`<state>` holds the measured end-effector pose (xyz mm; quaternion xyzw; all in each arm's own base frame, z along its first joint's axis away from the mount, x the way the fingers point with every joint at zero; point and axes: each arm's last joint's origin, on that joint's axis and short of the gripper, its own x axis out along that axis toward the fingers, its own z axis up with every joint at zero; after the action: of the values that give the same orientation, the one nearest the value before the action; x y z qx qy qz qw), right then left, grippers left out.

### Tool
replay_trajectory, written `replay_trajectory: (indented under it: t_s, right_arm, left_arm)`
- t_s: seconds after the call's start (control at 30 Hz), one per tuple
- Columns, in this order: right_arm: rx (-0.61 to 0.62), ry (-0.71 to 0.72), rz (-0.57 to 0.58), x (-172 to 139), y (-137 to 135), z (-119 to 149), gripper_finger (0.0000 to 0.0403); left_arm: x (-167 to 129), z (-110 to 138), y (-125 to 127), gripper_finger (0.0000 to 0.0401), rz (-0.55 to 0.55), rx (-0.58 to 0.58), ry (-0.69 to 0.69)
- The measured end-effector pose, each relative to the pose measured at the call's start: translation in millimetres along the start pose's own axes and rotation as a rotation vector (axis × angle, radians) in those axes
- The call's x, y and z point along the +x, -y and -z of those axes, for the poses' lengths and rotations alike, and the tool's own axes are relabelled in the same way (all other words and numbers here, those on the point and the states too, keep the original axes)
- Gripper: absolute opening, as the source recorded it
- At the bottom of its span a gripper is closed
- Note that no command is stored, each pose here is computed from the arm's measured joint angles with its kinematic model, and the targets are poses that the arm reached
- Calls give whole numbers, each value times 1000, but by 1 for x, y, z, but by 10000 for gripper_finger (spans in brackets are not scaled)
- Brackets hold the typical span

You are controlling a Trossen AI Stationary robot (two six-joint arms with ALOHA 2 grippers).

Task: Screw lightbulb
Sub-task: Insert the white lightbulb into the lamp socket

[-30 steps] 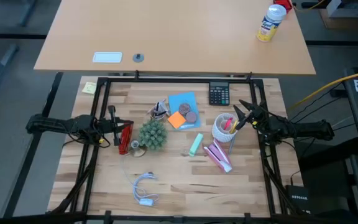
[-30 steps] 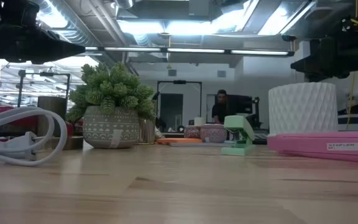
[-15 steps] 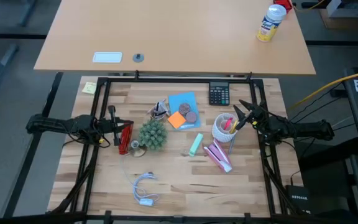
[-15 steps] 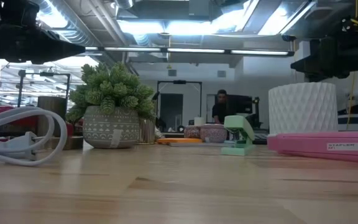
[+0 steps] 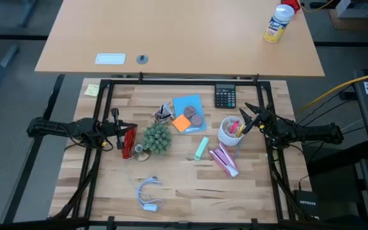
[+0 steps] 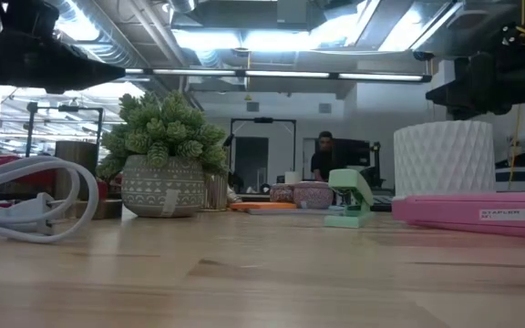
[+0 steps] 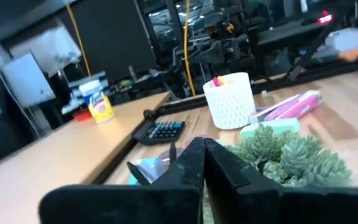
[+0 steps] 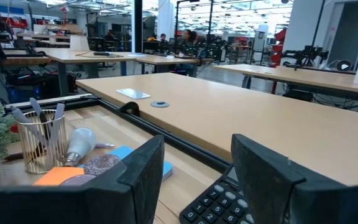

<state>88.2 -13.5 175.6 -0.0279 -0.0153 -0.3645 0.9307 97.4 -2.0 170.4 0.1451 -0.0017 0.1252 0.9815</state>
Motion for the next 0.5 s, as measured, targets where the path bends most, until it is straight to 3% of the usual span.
replay_trajectory:
  t_s: [0.13,0.23,0.33,0.5]
  right_arm:
    - [0,0,-1,0,0,0,193]
    - [0,0,-1,0,0,0,193]
    - [8,2,-9,0,0,0,193]
    - [51,10,-77,0,-2,-1,193]
  left_arm:
    - [0,-2,-1,0,-7,-156,18]
    - [-1,-10,-4,0,-29,-361,98]
    - [-2,-20,-10,0,-94,-565,210]
    - [-9,-35,-21,0,-225,-733,392]
